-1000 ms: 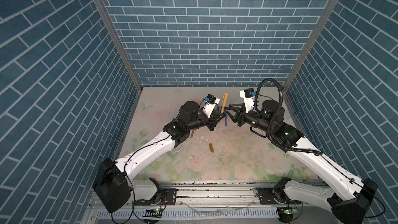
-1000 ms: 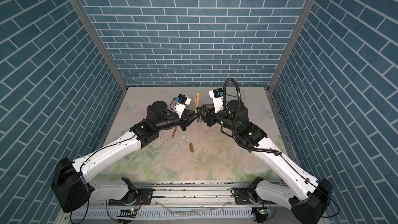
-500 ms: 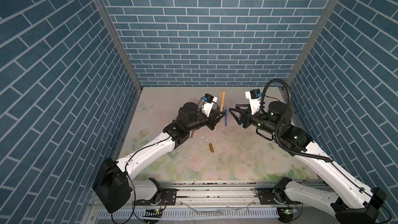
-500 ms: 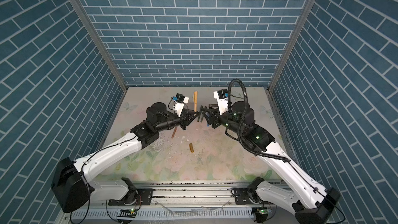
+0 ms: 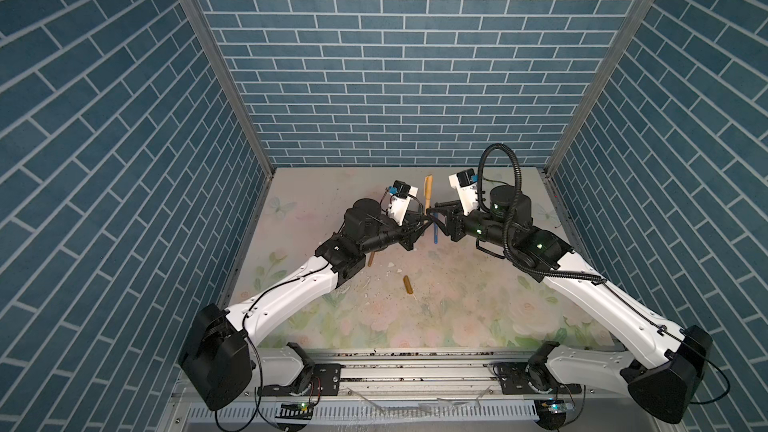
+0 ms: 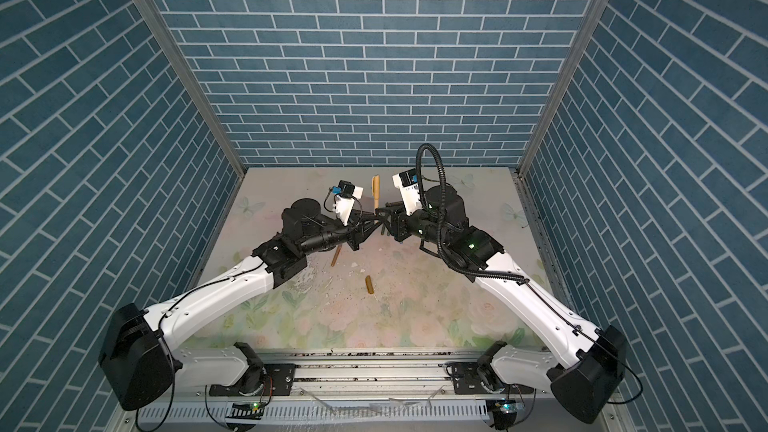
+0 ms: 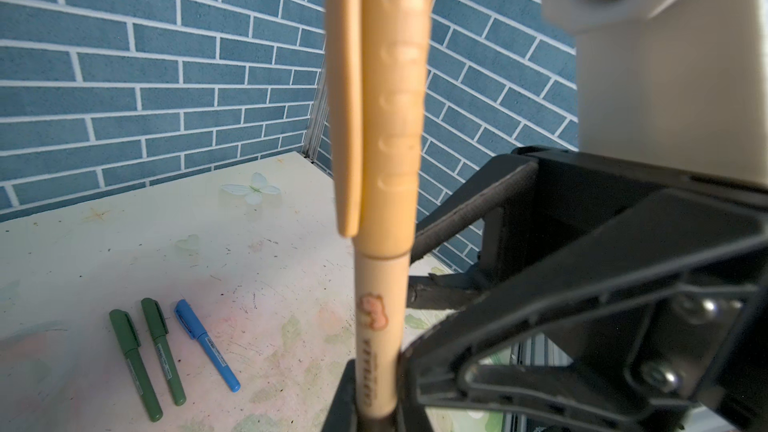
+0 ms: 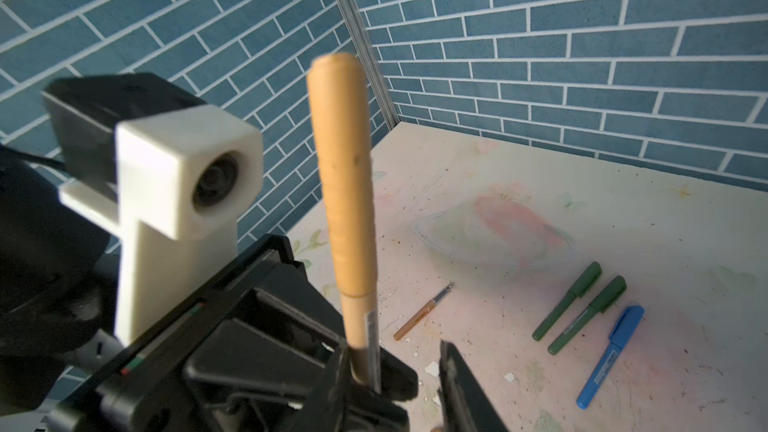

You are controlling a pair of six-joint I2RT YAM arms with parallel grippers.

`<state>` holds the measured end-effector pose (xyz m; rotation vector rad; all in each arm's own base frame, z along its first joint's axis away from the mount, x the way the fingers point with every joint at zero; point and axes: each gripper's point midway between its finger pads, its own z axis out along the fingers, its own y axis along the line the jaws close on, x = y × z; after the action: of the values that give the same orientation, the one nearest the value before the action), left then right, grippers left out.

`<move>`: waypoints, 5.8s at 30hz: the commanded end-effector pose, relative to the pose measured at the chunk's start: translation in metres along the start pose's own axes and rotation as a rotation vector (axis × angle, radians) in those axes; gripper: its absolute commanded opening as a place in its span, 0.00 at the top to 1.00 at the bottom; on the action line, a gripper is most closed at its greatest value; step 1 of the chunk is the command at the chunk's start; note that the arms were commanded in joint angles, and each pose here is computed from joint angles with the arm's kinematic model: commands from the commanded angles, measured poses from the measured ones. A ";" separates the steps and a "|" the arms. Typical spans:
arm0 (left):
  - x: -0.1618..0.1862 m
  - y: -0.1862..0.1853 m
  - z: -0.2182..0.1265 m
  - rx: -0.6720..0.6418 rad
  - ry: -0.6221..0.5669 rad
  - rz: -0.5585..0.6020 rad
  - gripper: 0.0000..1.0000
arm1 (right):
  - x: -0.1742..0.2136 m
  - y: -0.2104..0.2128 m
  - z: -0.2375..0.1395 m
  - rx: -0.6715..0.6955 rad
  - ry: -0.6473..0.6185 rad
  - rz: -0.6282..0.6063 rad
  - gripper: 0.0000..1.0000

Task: Insert the pens into the pen caps
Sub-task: 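Grasp the capped fountain pen with the right gripper while the left gripper opens, then carry the capped pen with the right gripper beside the blue pen while the left withdraws, then open the right gripper to release the capped pen beside the blue pen, then grasp the tan fountain pen with the left gripper while the right lifts away, then raise the fountain pen upright with the left gripper while the right moves toward the cap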

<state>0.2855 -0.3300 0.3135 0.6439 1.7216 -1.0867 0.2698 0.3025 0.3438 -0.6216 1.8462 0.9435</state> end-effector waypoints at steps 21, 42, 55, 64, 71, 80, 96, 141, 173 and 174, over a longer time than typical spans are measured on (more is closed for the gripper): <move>-0.016 0.027 -0.026 -0.218 -0.078 0.028 0.06 | -0.055 -0.009 0.000 0.083 -0.153 -0.008 0.99; -0.012 0.162 -0.095 -0.850 0.044 -0.183 0.07 | 0.132 -0.215 0.073 0.455 0.429 0.537 0.97; -0.005 0.171 -0.090 -0.813 0.043 -0.247 0.10 | 0.204 -0.262 0.104 0.506 0.631 0.667 0.94; -0.008 0.174 -0.088 -0.766 0.021 -0.305 0.12 | 0.212 -0.272 0.103 0.541 0.632 0.700 0.79; -0.007 0.176 -0.089 -0.760 0.021 -0.310 0.12 | 0.206 -0.273 0.100 0.552 0.621 0.691 0.76; 0.005 0.185 -0.084 -0.771 0.080 -0.323 0.16 | 0.154 -0.242 0.079 0.529 0.502 0.605 0.75; 0.108 0.225 -0.082 -0.883 0.746 -0.262 0.49 | 0.164 -0.147 0.017 0.509 0.486 0.379 0.77; 0.242 0.238 -0.071 -0.826 1.244 -0.215 0.92 | 0.169 -0.128 0.010 0.487 0.436 0.343 0.81; 0.085 0.068 0.003 -0.049 0.428 -0.170 1.00 | 0.055 -0.038 0.040 -0.066 0.049 0.401 0.46; 0.085 0.066 0.003 -0.046 0.429 -0.170 1.00 | 0.053 -0.038 0.043 -0.071 0.048 0.401 0.46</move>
<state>0.3135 -0.3022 0.2002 0.7213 2.2432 -1.0328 0.2937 0.3038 0.2518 -0.3110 2.0812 1.2052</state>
